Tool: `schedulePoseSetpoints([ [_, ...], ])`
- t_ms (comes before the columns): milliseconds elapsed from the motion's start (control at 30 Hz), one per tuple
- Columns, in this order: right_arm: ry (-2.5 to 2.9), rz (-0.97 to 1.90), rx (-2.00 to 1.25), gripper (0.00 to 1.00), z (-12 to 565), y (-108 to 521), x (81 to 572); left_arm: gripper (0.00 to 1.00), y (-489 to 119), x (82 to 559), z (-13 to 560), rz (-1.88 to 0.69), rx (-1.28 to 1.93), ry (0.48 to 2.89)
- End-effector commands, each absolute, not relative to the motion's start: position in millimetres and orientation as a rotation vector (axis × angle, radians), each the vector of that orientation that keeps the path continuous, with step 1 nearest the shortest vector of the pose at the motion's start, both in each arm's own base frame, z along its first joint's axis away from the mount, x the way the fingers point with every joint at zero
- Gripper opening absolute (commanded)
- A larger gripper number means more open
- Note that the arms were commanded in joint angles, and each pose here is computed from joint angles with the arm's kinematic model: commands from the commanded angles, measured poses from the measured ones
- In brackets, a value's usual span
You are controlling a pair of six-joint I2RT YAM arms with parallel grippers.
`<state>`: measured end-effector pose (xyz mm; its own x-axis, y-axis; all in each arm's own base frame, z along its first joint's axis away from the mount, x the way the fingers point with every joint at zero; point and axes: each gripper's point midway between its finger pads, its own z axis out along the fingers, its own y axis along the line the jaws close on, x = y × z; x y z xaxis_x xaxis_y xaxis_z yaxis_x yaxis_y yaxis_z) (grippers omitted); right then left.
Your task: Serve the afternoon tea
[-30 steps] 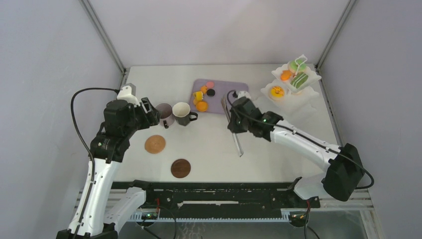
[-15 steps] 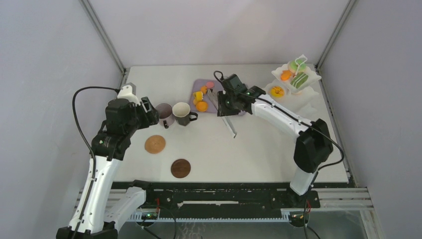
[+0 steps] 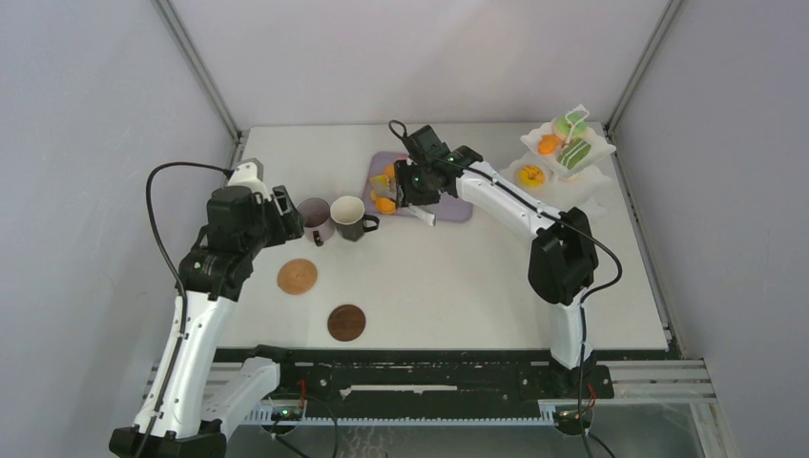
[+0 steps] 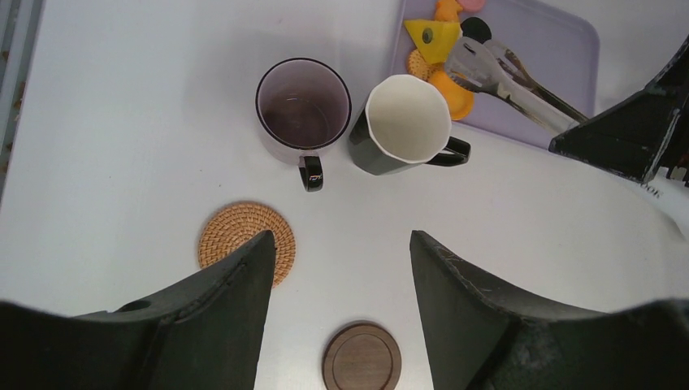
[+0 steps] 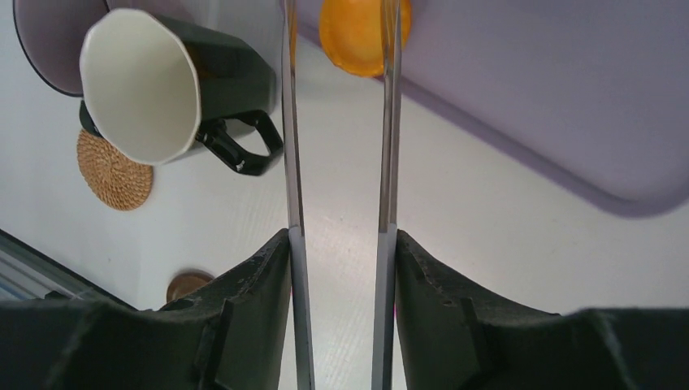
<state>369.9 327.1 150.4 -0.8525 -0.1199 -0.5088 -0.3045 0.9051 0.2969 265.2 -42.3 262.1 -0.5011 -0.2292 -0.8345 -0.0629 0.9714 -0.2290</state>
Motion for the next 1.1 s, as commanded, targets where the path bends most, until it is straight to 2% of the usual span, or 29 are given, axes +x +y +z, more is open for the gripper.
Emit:
schedulePoseSetpoints([
  [0, 2.496, 0.552, -0.313, 0.54, 173.1, 339.5, 389.2, 0.67, -35.3, 270.1, 270.4, -0.169, -0.201, 2.061],
  [800, 2.476, 0.470, -0.279, 0.60, 164.9, 347.0, 426.4, 0.67, -30.0, 273.9, 268.3, -0.139, -0.206, 2.069],
  [1067, 2.483, 0.451, -0.246, 0.60, 167.3, 334.2, 422.6, 0.67, -29.0, 274.1, 268.6, -0.134, -0.209, 2.070],
])
